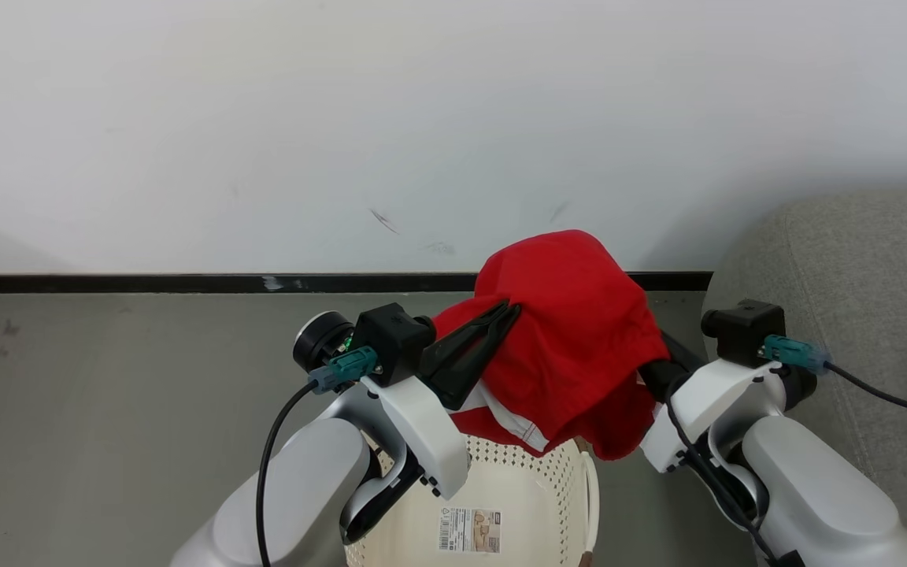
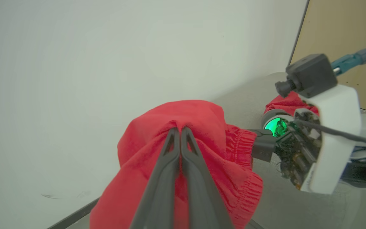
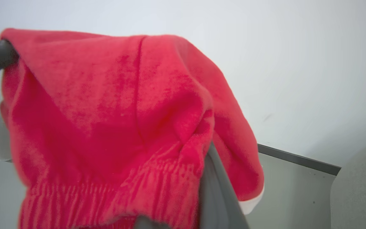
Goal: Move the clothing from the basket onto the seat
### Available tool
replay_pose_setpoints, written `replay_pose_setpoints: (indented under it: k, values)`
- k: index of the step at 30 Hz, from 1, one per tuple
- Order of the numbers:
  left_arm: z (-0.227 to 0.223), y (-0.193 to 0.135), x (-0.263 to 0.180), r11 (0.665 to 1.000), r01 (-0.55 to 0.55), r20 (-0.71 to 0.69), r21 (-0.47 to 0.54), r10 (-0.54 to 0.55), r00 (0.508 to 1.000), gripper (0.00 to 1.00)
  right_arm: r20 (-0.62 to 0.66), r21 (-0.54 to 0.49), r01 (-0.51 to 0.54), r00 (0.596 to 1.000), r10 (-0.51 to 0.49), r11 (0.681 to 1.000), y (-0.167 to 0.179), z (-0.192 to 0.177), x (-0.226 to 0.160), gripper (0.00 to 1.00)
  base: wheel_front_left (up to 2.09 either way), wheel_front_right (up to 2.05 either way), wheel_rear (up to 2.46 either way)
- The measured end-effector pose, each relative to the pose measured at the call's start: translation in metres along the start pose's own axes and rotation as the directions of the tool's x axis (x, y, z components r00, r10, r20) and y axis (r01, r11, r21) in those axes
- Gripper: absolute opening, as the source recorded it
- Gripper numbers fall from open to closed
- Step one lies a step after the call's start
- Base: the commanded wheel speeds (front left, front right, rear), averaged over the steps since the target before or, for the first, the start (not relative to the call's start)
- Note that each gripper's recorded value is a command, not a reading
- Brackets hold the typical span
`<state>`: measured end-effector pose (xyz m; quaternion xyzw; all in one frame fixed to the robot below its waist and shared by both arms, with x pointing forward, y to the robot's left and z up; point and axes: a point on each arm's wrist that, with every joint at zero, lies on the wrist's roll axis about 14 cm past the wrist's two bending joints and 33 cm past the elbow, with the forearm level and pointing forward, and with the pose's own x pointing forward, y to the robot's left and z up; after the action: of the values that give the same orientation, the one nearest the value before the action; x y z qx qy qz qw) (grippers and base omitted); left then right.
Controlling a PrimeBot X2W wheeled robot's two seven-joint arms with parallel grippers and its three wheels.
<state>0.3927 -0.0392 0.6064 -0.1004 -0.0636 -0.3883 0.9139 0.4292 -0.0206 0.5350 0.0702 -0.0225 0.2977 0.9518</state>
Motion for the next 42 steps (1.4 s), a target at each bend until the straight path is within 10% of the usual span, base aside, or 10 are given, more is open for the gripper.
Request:
replay_pose_setpoints:
  k: [5, 7, 8, 9, 42]
  values:
    - [-0.009, 0.003, -0.002, 1.0, -0.009, -0.022, -0.011, 0.009, 1.0, 0.04, 0.027, -0.007, 0.044, 0.999, -0.044, 0.999, -0.019, 0.01, -0.005, 0.0, 0.0, 0.0, 0.0]
    - [-0.012, 0.003, -0.003, 1.0, -0.015, -0.027, -0.016, 0.014, 1.0, 0.62, 0.051, -0.008, 0.059, 0.997, -0.059, 0.998, -0.025, 0.019, -0.006, 0.0, 0.0, 0.0, 0.0]
    - [-0.013, 0.003, -0.003, 1.0, -0.017, -0.03, -0.019, 0.017, 0.999, 0.62, 0.06, -0.008, 0.066, 0.996, -0.065, 0.998, -0.027, 0.022, -0.007, 0.0, 0.0, 0.0, 0.0]
    - [-0.013, 0.002, -0.003, 1.0, -0.015, -0.031, -0.022, 0.014, 0.999, 1.0, 0.067, -0.008, 0.071, 0.995, -0.07, 0.997, -0.029, 0.024, -0.007, 0.0, 0.0, 0.0, 0.0]
    - [-0.029, -0.044, 0.022, 0.987, 0.145, -0.042, -0.07, -0.148, 0.988, 1.0, 0.287, -0.034, 0.436, 0.866, -0.409, 0.899, -0.136, 0.094, -0.112, 0.0, 0.0, 0.0, 0.0]
